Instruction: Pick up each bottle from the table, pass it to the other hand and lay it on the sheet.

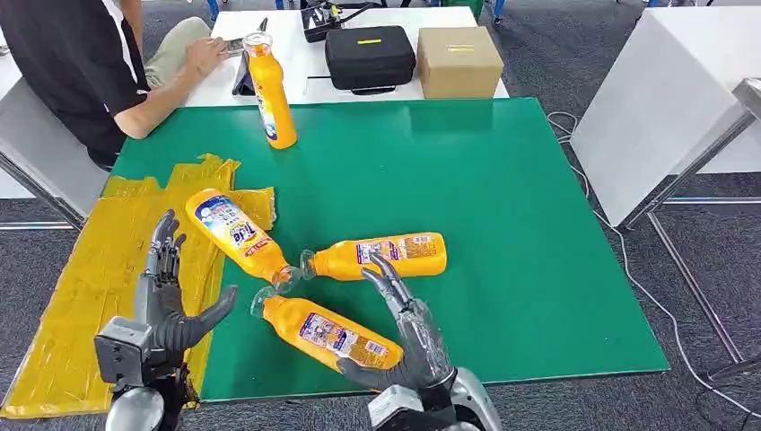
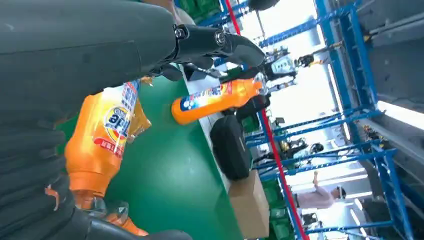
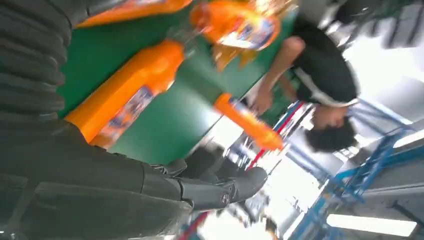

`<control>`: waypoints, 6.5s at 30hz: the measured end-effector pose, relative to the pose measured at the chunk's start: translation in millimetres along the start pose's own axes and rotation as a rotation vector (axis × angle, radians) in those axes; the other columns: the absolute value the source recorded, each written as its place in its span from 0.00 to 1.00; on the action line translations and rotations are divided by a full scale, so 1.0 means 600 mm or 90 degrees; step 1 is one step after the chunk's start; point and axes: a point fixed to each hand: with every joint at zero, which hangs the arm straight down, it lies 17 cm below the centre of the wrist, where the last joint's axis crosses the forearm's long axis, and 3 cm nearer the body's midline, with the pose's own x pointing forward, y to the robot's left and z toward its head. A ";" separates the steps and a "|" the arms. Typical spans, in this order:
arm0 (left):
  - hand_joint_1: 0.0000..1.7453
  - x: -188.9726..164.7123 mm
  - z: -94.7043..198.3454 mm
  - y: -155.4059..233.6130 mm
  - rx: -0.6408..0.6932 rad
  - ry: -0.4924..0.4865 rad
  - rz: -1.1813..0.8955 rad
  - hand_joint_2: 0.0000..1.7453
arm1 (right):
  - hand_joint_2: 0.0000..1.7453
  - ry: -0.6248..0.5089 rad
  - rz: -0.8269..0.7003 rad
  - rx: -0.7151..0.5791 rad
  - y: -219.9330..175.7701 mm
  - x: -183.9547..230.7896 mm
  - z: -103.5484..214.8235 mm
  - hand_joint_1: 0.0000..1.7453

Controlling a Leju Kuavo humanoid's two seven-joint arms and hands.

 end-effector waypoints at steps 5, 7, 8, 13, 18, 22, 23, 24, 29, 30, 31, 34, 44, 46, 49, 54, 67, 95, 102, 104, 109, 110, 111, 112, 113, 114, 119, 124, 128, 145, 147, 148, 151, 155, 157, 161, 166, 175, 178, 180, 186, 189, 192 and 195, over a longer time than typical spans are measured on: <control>0.00 0.008 0.012 0.013 0.012 -0.001 -0.004 1.00 | 1.00 0.006 0.029 0.004 0.017 0.008 0.015 0.00; 0.00 0.011 0.014 0.016 0.015 -0.003 -0.005 1.00 | 1.00 0.003 0.027 0.009 0.023 0.012 0.017 0.00; 0.00 0.011 0.014 0.017 0.015 -0.003 -0.005 1.00 | 1.00 0.003 0.027 0.010 0.024 0.013 0.018 0.00; 0.00 0.013 0.014 0.021 0.020 -0.004 -0.008 1.00 | 1.00 0.011 0.046 0.007 0.025 0.010 0.018 0.00; 0.00 0.012 0.014 0.024 0.026 0.000 -0.007 1.00 | 1.00 0.039 0.164 -0.011 0.023 -0.004 0.020 0.00; 0.00 0.013 0.006 0.023 0.030 0.001 0.008 1.00 | 1.00 0.044 0.237 -0.007 0.030 -0.014 0.023 0.00; 0.00 0.013 0.003 0.023 0.030 0.000 0.010 1.00 | 1.00 0.044 0.249 -0.005 0.031 -0.016 0.022 0.00; 0.00 0.012 0.001 0.023 0.031 0.001 0.014 1.00 | 1.00 0.046 0.262 -0.001 0.033 -0.020 0.024 0.00; 0.00 0.011 -0.008 0.012 0.029 0.002 0.024 1.00 | 1.00 0.072 0.300 0.028 0.045 -0.043 0.028 0.00; 0.00 0.010 -0.008 0.010 0.029 0.004 0.027 1.00 | 1.00 0.078 0.304 0.034 0.048 -0.048 0.029 0.00; 0.00 0.008 -0.008 0.009 0.030 0.007 0.031 1.00 | 1.00 0.084 0.306 0.041 0.052 -0.054 0.030 0.00; 0.00 0.009 -0.008 0.003 0.028 0.009 0.041 1.00 | 1.00 0.093 0.313 0.056 0.062 -0.065 0.030 0.00; 0.00 0.019 -0.016 -0.011 0.015 -0.002 0.059 1.00 | 1.00 0.110 0.317 0.089 0.087 -0.089 0.022 0.00; 0.00 0.021 -0.016 -0.016 0.010 -0.003 0.060 1.00 | 1.00 0.115 0.318 0.091 0.091 -0.094 0.022 0.00; 0.00 0.028 -0.017 -0.028 0.001 -0.008 0.066 1.00 | 1.00 0.121 0.319 0.097 0.099 -0.102 0.022 0.00; 0.00 0.031 -0.018 -0.033 -0.001 -0.009 0.070 1.00 | 1.00 0.127 0.318 0.105 0.107 -0.109 0.024 0.00; 0.00 0.054 -0.021 -0.047 -0.012 -0.033 0.067 1.00 | 1.00 0.133 0.321 0.105 0.118 -0.123 0.017 0.00; 0.00 0.097 -0.014 -0.086 -0.031 -0.069 0.088 1.00 | 1.00 0.192 0.393 0.154 0.142 -0.178 0.038 0.00; 0.00 0.092 -0.015 -0.082 -0.030 -0.061 0.087 1.00 | 1.00 0.235 0.414 0.184 0.141 -0.210 0.050 0.00; 0.00 0.091 -0.015 -0.081 -0.030 -0.059 0.087 1.00 | 1.00 0.250 0.420 0.184 0.136 -0.220 0.054 0.00; 0.00 0.089 -0.014 -0.085 -0.039 -0.054 0.090 1.00 | 1.00 0.278 0.432 0.177 0.119 -0.238 0.058 0.00; 0.00 0.089 -0.014 -0.086 -0.040 -0.054 0.090 1.00 | 1.00 0.284 0.435 0.175 0.115 -0.243 0.059 0.00; 0.00 0.088 -0.013 -0.086 -0.042 -0.053 0.090 1.00 | 1.00 0.289 0.436 0.174 0.112 -0.246 0.060 0.00; 0.00 0.088 -0.013 -0.086 -0.042 -0.053 0.090 1.00 | 1.00 0.294 0.437 0.173 0.109 -0.249 0.061 0.00; 0.00 0.088 -0.012 -0.087 -0.042 -0.053 0.090 1.00 | 1.00 0.297 0.438 0.172 0.108 -0.251 0.061 0.00; 0.00 0.088 -0.012 -0.086 -0.042 -0.052 0.090 1.00 | 1.00 0.299 0.438 0.172 0.106 -0.252 0.061 0.00; 0.00 0.088 -0.012 -0.086 -0.042 -0.052 0.089 1.00 | 1.00 0.309 0.437 0.169 0.101 -0.258 0.062 0.00; 0.00 0.088 -0.012 -0.086 -0.042 -0.052 0.089 1.00 | 1.00 0.311 0.438 0.168 0.100 -0.260 0.062 0.00; 0.00 0.088 -0.012 -0.086 -0.042 -0.052 0.089 1.00 | 1.00 0.312 0.439 0.167 0.098 -0.261 0.062 0.00; 0.00 0.081 -0.009 -0.084 -0.045 -0.044 0.087 1.00 | 1.00 0.378 0.472 0.175 0.076 -0.297 0.070 1.00; 0.00 0.080 -0.009 -0.085 -0.047 -0.042 0.089 1.00 | 1.00 0.397 0.450 0.217 0.092 -0.310 0.083 1.00; 0.00 0.080 -0.009 -0.085 -0.048 -0.042 0.090 1.00 | 1.00 0.400 0.443 0.229 0.096 -0.313 0.085 1.00; 0.00 0.080 -0.010 -0.084 -0.048 -0.041 0.091 1.00 | 1.00 0.402 0.436 0.236 0.094 -0.317 0.079 1.00; 0.00 0.080 -0.010 -0.084 -0.048 -0.041 0.091 1.00 | 1.00 0.407 0.435 0.237 0.090 -0.322 0.075 1.00; 0.00 0.080 -0.010 -0.083 -0.048 -0.041 0.090 1.00 | 1.00 0.408 0.435 0.238 0.089 -0.322 0.075 1.00; 0.00 0.079 -0.010 -0.083 -0.047 -0.040 0.091 1.00 | 1.00 0.415 0.442 0.256 0.093 -0.327 0.078 1.00; 0.00 0.079 -0.010 -0.082 -0.046 -0.040 0.090 1.00 | 1.00 0.433 0.448 0.293 0.100 -0.335 0.085 1.00; 0.00 0.078 -0.012 -0.080 -0.046 -0.038 0.091 1.00 | 1.00 0.439 0.422 0.311 0.104 -0.342 0.086 1.00; 0.00 0.077 -0.012 -0.079 -0.046 -0.037 0.091 1.00 | 1.00 0.440 0.420 0.311 0.104 -0.342 0.086 1.00; 0.00 0.077 -0.012 -0.079 -0.045 -0.037 0.090 1.00 | 1.00 0.440 0.419 0.311 0.104 -0.342 0.085 1.00; 0.00 0.075 -0.012 -0.075 -0.043 -0.035 0.089 1.00 | 1.00 0.415 0.403 0.266 0.095 -0.331 0.073 1.00; 0.00 0.073 -0.012 -0.071 -0.038 -0.033 0.090 1.00 | 1.00 0.385 0.364 0.202 0.081 -0.310 0.062 1.00; 0.00 0.072 -0.010 -0.070 -0.036 -0.032 0.089 1.00 | 1.00 0.352 0.322 0.142 0.067 -0.286 0.056 1.00; 0.00 0.072 -0.010 -0.069 -0.036 -0.032 0.089 1.00 | 1.00 0.327 0.294 0.085 0.043 -0.270 0.041 1.00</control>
